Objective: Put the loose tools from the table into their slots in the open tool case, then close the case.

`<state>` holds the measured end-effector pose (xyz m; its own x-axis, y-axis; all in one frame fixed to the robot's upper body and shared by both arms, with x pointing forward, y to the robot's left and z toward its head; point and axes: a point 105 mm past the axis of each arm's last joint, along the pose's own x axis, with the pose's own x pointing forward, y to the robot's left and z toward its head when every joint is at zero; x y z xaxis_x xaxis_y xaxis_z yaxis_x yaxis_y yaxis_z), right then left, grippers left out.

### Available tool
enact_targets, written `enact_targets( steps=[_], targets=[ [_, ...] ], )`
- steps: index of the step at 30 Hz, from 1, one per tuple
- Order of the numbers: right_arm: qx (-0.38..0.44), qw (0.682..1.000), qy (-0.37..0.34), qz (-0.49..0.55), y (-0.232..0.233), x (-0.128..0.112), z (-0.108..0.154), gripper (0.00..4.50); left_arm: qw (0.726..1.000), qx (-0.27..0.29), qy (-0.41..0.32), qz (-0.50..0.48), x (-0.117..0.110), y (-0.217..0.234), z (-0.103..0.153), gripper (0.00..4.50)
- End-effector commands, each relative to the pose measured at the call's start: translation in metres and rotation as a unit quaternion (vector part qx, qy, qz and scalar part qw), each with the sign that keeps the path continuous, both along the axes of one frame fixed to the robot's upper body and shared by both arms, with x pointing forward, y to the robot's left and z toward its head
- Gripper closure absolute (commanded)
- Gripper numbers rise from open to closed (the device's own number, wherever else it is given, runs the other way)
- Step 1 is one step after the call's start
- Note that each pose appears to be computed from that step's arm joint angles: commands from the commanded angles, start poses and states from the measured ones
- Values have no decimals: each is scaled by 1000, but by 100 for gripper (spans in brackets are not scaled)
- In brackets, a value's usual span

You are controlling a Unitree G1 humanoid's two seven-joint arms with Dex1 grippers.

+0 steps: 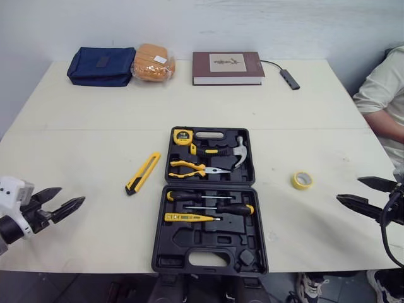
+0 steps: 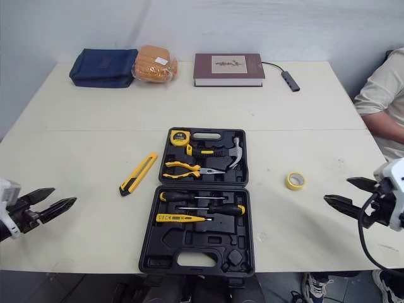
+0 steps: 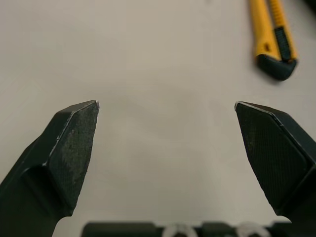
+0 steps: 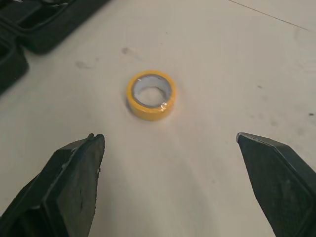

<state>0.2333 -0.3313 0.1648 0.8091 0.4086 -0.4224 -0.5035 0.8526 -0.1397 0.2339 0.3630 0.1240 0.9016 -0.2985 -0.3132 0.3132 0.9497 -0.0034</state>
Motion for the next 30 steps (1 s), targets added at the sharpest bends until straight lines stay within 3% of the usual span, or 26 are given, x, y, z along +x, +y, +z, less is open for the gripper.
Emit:
enact_targets(
  steps=[1,6,12,18,22,30],
  targets=[
    [-28,999,-22,-40,-25,-4,11,0,998,33,-23,42,-6,25,16,5],
    [-21,995,-23,-91,-51,-8,-1,0,997,26,-27,65,-5,35,17,5],
    [-12,999,-34,-34,-22,-2,-5,0,999,18,-45,0,14,-11,25,5],
    [27,993,-76,87,54,15,18,0,997,10,-37,-67,38,-72,26,5],
    [66,970,-91,216,131,9,36,0,997,5,-26,-75,56,-97,18,5],
    [86,929,-119,340,216,6,61,0,994,26,4,-108,73,-128,-5,5]
  ],
)
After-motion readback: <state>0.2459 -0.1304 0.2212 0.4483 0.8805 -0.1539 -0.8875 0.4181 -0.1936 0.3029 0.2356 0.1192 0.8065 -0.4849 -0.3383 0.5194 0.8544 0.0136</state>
